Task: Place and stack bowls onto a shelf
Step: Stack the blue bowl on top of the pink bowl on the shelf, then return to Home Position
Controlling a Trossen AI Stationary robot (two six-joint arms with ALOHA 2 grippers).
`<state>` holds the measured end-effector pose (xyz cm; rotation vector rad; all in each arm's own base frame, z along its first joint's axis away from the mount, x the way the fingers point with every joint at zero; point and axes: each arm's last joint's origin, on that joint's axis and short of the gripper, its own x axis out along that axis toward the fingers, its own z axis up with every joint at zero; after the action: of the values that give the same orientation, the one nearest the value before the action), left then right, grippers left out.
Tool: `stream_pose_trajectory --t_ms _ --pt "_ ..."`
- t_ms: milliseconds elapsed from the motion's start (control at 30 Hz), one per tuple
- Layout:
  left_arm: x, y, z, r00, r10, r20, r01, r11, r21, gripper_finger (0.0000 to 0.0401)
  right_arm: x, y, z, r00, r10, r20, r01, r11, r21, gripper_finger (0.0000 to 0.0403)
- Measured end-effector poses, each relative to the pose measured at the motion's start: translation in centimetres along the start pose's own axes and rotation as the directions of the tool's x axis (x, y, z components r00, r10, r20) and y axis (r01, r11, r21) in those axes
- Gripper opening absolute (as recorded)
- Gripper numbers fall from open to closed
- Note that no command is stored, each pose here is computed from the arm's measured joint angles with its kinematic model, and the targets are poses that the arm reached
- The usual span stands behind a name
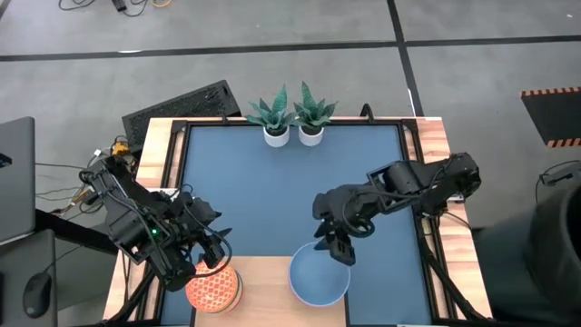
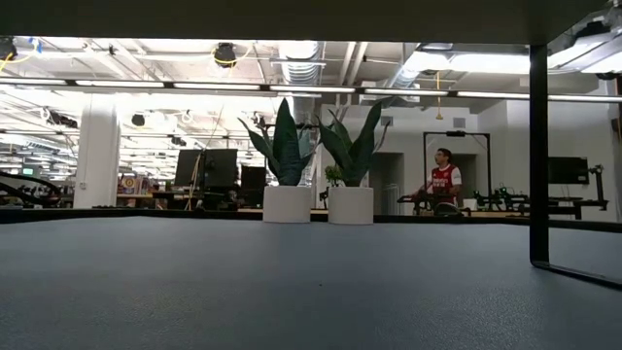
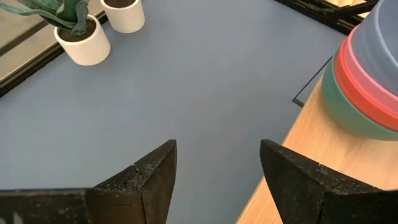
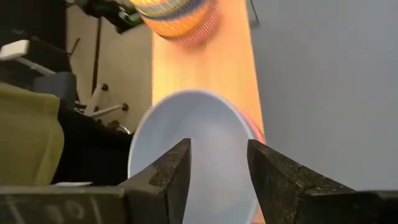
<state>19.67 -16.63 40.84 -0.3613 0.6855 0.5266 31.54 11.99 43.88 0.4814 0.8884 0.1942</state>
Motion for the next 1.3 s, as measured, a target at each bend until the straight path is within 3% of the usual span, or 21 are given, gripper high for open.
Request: stream_pose_trajectory --t_ms 100,233,467,833,1100,1300 --pt "0.0 -0.1 0.0 1.000 -0.006 0.001 0.006 1.000 -0.006 0.0215 0.1 1.1 0.3 0.995 0.063 0.071 -0.054 0.990 -0.132 0.0180" --pt "0.0 -0.3 0.1 1.000 -0.028 0.007 0.028 1.000 -0.010 0.0215 0.7 2.4 0.6 0.972 0.211 0.102 -0.175 0.943 -0.284 0.0175" --pt "0.0 -0.4 0.1 0.999 -0.036 0.010 0.036 0.999 -0.017 0.0215 3.3 1.1 -0.1 0.983 0.174 0.058 -0.149 0.942 -0.300 0.0164" --pt "0.0 -0.4 0.1 0.999 -0.037 0.007 0.037 0.999 -0.016 0.0215 6.5 -2.4 -0.7 0.995 0.092 -0.030 -0.096 0.970 -0.223 0.0144" --pt "0.0 -0.4 0.1 0.999 -0.036 0.008 0.036 0.999 -0.016 0.0215 5.3 -2.5 -0.3 0.993 0.118 0.017 -0.111 0.971 -0.210 0.0134" --pt "0.0 -0.6 0.5 0.993 -0.018 0.120 0.021 1.000 -0.022 0.0215 -1.0 -0.6 0.6 0.926 0.280 0.252 -0.216 0.943 -0.254 0.0134"
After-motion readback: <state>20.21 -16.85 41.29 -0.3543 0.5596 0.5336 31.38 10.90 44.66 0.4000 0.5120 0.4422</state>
